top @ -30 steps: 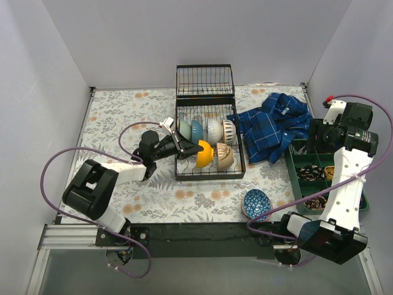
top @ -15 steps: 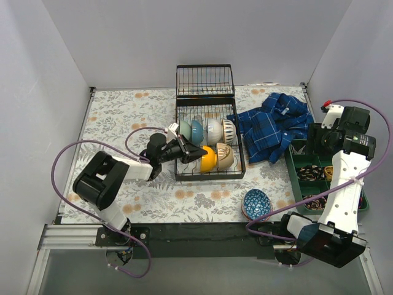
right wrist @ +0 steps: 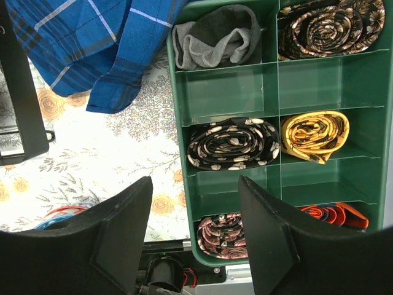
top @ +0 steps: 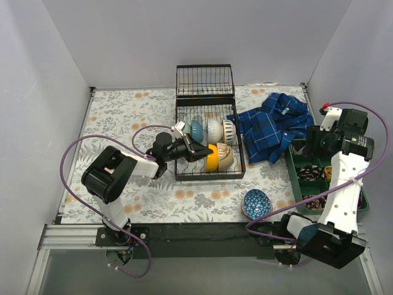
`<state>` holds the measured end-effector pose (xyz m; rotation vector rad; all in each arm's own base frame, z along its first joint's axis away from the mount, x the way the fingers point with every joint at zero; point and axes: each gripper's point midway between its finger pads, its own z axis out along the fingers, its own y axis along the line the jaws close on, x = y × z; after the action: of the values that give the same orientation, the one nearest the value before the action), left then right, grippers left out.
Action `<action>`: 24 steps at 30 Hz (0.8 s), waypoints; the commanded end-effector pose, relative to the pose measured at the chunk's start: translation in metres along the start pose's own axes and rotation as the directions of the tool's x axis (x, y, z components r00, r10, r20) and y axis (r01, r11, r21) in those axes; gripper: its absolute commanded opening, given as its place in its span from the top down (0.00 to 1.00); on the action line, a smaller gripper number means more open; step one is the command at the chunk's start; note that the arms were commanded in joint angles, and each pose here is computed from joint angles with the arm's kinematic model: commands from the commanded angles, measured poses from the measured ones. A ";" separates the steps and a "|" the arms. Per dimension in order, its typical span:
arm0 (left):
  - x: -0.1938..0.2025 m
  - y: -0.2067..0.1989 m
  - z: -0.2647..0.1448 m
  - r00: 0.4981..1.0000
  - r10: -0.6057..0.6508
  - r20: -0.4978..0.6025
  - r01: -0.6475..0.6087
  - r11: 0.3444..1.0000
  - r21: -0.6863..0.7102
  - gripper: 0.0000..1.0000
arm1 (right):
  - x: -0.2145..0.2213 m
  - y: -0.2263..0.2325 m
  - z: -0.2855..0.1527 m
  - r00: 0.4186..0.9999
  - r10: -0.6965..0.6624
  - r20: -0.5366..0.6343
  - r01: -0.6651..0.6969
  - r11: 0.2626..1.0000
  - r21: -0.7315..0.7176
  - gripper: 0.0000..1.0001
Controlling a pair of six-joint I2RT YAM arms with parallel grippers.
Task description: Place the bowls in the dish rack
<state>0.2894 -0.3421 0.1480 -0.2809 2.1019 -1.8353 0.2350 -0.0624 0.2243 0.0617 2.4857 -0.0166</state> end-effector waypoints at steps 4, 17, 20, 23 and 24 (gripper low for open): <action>-0.001 0.001 0.001 0.997 -0.074 0.009 0.074 0.997 -0.001 1.00 | -0.001 -0.001 0.000 1.000 -0.006 0.012 0.006 1.000 0.004 0.34; -0.024 -0.004 -0.013 0.999 0.035 0.012 -0.034 0.997 -0.070 0.56 | -0.014 0.002 0.002 0.999 0.006 0.034 -0.005 1.000 -0.026 0.34; -0.025 0.003 -0.018 0.997 0.070 -0.015 -0.071 0.985 -0.158 0.44 | -0.020 0.001 0.000 0.999 0.003 0.044 -0.002 1.000 -0.022 0.33; -0.023 0.007 -0.026 0.991 0.125 -0.050 -0.133 0.964 -0.231 0.36 | -0.024 -0.002 0.000 0.999 -0.017 0.042 0.018 1.000 -0.016 0.33; -0.023 0.003 -0.030 0.986 0.154 -0.058 -0.163 0.958 -0.236 0.35 | -0.024 -0.003 -0.001 0.999 -0.023 0.040 0.024 1.000 -0.015 0.33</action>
<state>0.3052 -0.3184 0.1333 -0.2853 2.2688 -1.6396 0.2419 -0.0618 0.2209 0.0599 2.5009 0.0125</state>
